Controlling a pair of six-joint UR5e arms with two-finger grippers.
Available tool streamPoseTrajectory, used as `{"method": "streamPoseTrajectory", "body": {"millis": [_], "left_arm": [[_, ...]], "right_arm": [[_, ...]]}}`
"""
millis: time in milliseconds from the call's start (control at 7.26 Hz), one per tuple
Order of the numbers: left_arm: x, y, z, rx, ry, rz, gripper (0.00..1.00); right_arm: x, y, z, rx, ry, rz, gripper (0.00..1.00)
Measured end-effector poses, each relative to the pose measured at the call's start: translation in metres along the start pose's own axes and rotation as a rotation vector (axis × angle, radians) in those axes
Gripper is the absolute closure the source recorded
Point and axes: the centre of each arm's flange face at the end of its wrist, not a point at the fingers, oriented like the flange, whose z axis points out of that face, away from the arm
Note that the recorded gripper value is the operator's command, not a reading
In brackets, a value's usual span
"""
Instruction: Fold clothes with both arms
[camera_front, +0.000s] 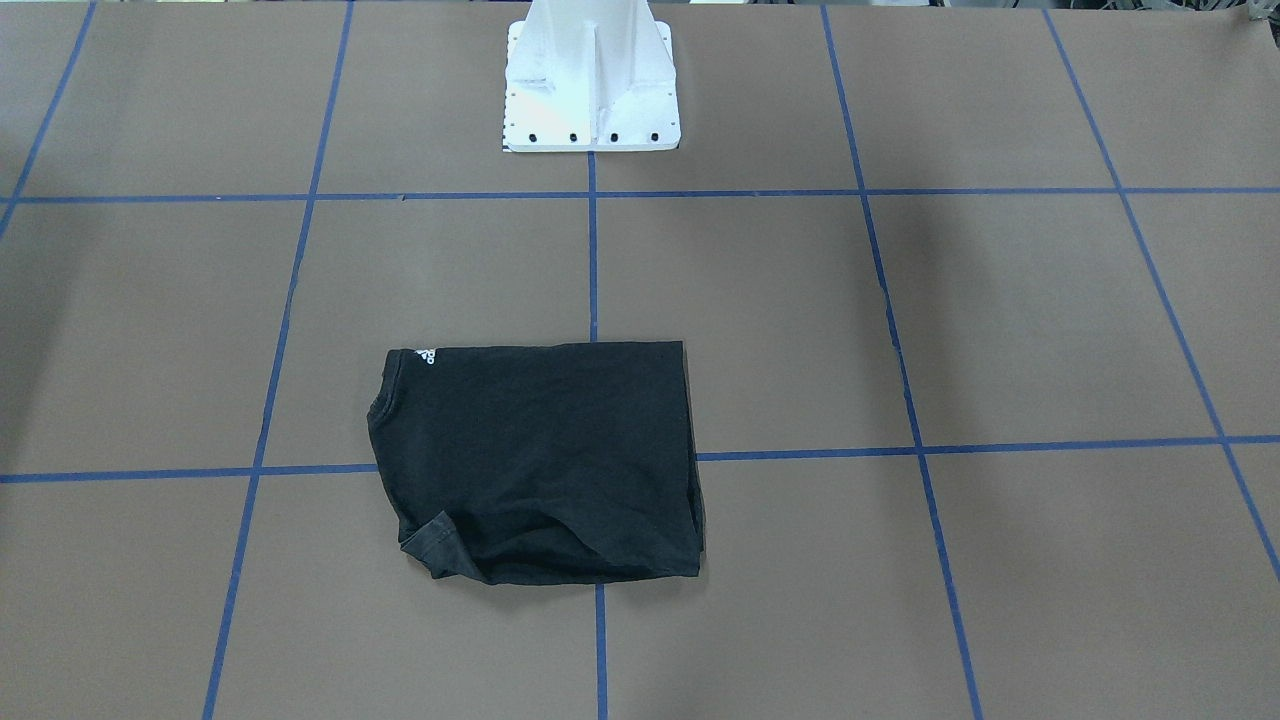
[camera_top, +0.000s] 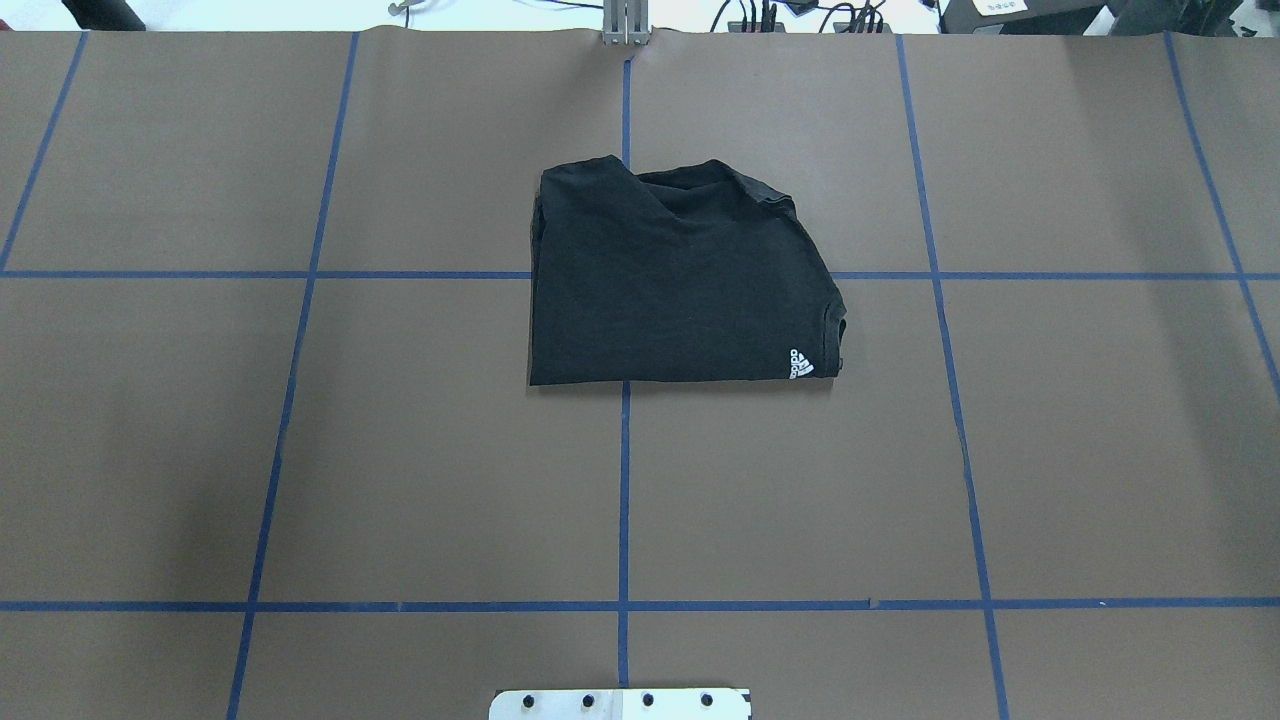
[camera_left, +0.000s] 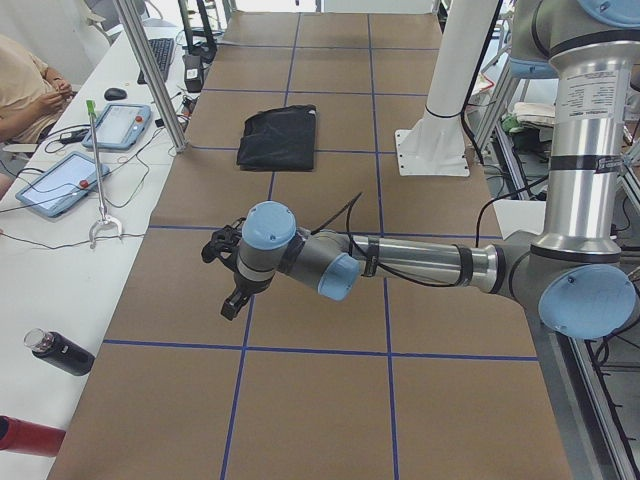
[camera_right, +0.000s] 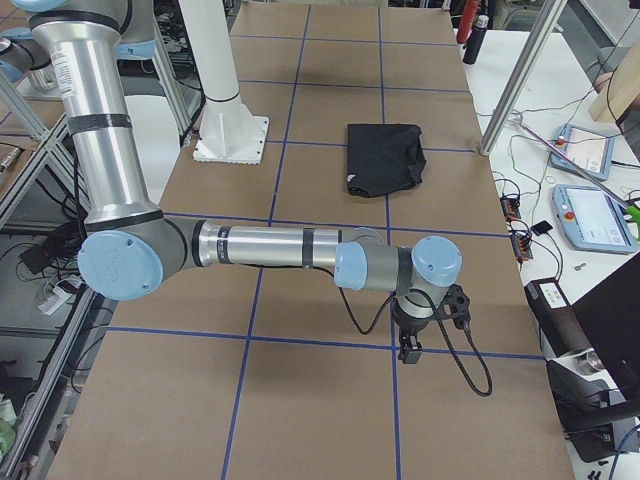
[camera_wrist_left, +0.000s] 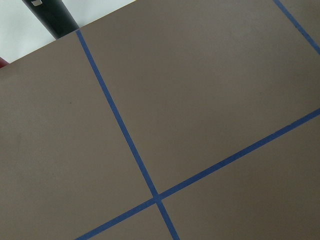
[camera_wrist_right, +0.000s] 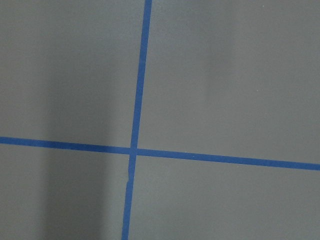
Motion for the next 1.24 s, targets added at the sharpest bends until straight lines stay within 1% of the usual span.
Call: {"method": "streamPoseTrajectory", "body": {"millis": [275,413,688,826,964,1101,1239], "left_arm": [[0.01,-0.003,-0.009,0.021,-0.002,0.018,0.0],[0.012,-0.006,-0.011,0.026,-0.003,0.022,0.0],[0.015,-0.013,-0.015,0.035,-0.004,0.034,0.0],[0.017,-0.018,-0.016,0.041,-0.008,0.041,0.0],[0.018,-0.022,-0.017,0.044,-0.011,0.046,0.0],[0.018,-0.024,-0.018,0.046,-0.011,0.049,0.0],[0.02,-0.024,-0.019,0.049,-0.011,0.051,0.0]], "right_arm": [[-0.006,-0.001,-0.005,0.011,-0.007,-0.002,0.0],[-0.008,0.004,-0.004,0.013,-0.024,-0.003,0.0],[-0.001,0.031,0.01,0.008,-0.048,-0.001,0.0],[0.001,0.041,0.015,0.014,-0.049,-0.006,0.0],[-0.001,0.044,0.014,0.025,-0.045,-0.017,0.0],[-0.013,0.04,0.008,0.037,-0.037,-0.041,0.0],[-0.031,0.036,0.003,0.035,-0.027,-0.067,0.0]]}}
